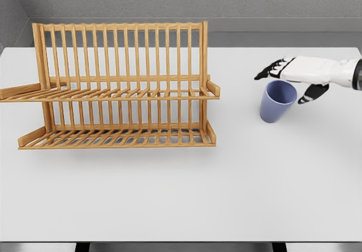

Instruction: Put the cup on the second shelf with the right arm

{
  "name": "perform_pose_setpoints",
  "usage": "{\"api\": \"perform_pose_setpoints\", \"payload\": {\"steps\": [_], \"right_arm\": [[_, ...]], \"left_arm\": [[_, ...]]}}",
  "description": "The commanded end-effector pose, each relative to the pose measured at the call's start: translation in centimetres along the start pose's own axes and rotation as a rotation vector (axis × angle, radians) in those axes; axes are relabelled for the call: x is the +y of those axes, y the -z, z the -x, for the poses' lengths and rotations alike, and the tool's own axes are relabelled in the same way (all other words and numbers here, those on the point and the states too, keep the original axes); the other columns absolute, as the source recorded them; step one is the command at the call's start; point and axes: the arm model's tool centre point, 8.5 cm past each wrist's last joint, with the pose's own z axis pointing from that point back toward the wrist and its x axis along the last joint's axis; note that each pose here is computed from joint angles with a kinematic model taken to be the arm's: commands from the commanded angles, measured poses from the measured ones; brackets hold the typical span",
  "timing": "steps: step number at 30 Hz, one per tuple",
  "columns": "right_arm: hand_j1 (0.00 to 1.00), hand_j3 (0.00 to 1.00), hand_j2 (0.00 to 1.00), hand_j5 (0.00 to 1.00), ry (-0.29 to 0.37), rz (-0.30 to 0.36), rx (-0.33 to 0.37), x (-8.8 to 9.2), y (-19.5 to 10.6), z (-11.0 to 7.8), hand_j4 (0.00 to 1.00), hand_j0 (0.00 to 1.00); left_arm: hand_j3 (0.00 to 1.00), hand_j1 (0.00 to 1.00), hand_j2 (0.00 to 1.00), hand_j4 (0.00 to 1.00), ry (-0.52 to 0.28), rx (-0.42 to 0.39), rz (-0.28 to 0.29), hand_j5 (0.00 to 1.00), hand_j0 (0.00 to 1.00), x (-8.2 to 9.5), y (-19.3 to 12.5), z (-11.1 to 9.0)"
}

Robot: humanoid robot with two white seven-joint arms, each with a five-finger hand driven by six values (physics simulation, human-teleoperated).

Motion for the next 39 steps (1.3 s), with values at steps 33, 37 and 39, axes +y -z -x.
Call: {"api": "perform_pose_setpoints", "payload": {"steps": [33,37,39], "right_arm": [[0.67,0.67,0.67,0.67,0.008,-0.046,-0.033,1.4,1.4,-0.9,0.67,0.67],[0.68,0.68,0.68,0.68,-0.003,-0.033,-0.030,0.6,1.1,-0.8,0.68,0.68],[0.68,0.68,0.68,0.68,-0.009,-0.027,-0.030,0.2,1.1,-0.8,0.68,0.68]], "left_arm": [[1.00,1.00,1.00,1.00,0.000,0.001,0.000,1.00,1.00,0.0,0.0,0.0],[1.00,1.00,1.00,1.00,0.000,-0.001,0.000,1.00,1.00,0.0,0.0,0.0],[1.00,1.00,1.00,1.00,0.000,-0.001,0.000,1.00,1.00,0.0,0.0,0.0]]}}
